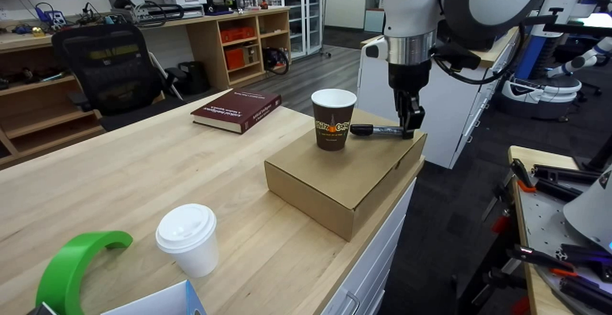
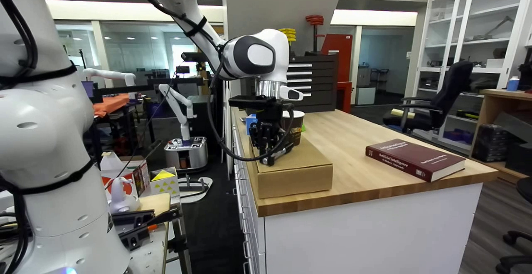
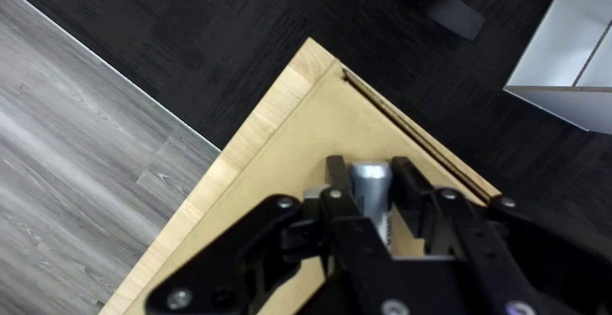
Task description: Remove the marker from the cup and put it on the box
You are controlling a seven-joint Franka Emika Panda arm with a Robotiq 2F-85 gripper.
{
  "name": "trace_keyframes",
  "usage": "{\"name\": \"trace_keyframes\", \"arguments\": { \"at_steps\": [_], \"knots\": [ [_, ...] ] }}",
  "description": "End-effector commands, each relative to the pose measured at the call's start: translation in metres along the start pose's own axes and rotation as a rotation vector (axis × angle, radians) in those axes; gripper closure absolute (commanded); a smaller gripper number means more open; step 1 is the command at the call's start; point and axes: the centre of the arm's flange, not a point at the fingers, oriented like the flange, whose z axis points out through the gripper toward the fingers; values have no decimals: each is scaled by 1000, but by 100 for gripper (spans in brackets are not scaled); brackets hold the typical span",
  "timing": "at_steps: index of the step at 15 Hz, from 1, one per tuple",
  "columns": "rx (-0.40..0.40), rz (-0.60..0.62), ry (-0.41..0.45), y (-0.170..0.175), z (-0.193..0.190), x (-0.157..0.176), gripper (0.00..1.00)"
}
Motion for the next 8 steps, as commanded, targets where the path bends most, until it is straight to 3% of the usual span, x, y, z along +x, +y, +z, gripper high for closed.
{"name": "trace_keyframes", "arguments": {
  "at_steps": [1,4,8],
  "knots": [
    [-16,-15,-5,-4,0,-2,64],
    [-34,-34,-12,-9,2,-5,45],
    [-35,-36,-13,-10,2,-6,44]
  ]
}}
